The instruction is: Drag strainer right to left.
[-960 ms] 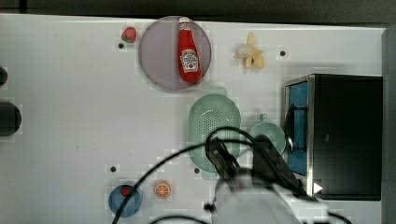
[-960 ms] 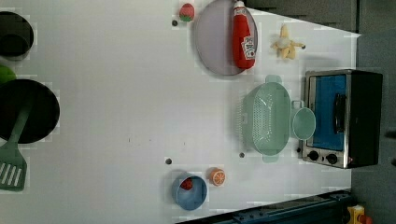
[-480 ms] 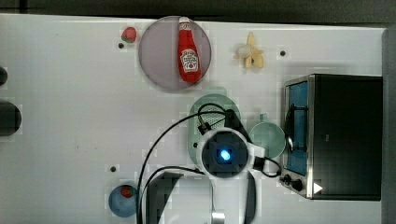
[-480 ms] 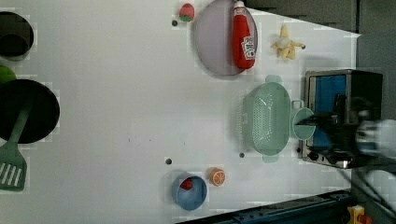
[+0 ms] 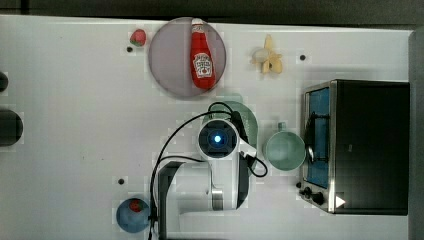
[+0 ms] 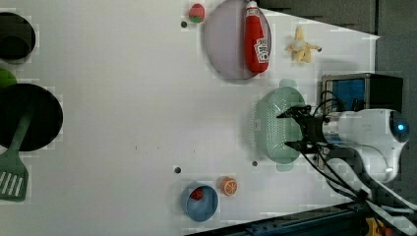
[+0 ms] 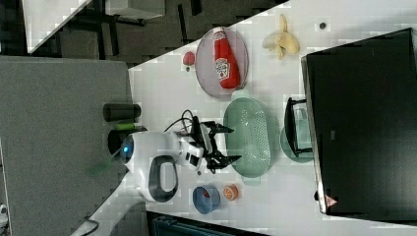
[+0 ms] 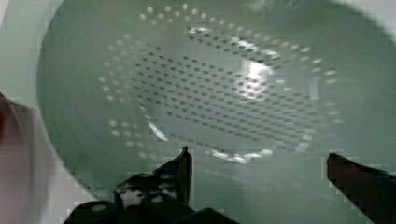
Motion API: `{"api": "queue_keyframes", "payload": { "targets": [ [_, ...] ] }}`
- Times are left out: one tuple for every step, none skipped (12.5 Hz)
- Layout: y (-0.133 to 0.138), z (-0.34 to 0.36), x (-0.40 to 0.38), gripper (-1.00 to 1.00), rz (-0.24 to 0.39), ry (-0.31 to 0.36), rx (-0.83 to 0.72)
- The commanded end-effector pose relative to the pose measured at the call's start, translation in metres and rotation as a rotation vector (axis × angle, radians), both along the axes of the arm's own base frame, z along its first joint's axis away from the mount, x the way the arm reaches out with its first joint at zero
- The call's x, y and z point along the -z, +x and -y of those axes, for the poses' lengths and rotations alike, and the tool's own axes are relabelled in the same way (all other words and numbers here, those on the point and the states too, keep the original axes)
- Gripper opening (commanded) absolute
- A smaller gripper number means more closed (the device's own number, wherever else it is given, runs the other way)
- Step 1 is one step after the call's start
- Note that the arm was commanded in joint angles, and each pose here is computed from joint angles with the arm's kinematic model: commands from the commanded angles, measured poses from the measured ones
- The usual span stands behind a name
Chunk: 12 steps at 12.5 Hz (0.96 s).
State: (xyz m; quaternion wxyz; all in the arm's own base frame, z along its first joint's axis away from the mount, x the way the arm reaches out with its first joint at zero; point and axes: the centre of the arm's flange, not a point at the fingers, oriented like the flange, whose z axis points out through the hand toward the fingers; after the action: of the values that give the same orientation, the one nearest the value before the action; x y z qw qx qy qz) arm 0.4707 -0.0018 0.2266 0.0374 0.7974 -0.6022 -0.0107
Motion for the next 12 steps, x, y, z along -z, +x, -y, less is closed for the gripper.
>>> {"api": "queue_keyframes", "payload": {
  "targets": [
    [0.007,-0.011,0.016,1.00,0.087,0.021,0.157],
    [0.006,-0.012,0.031,1.00,0.092,0.024,0.165],
    [0.005,-0.013,0.044,1.00,0.091,0.027,0.169],
    [0.003,-0.015,0.056,1.00,0.087,0.028,0.170],
    [0.002,-0.017,0.064,1.00,0.091,0.032,0.167],
    [0.001,-0.018,0.070,1.00,0.098,0.035,0.169],
    [0.000,-0.021,0.075,1.00,0.098,0.038,0.185],
    [-0.001,-0.026,0.078,1.00,0.094,0.040,0.197],
    [-0.002,-0.032,0.079,1.00,0.091,0.042,0.204],
    [-0.002,-0.040,0.079,1.00,0.091,0.045,0.215],
    [-0.002,-0.047,0.079,1.00,0.092,0.046,0.233],
    [-0.002,-0.056,0.079,1.00,0.093,0.049,0.234]
  ]
}}
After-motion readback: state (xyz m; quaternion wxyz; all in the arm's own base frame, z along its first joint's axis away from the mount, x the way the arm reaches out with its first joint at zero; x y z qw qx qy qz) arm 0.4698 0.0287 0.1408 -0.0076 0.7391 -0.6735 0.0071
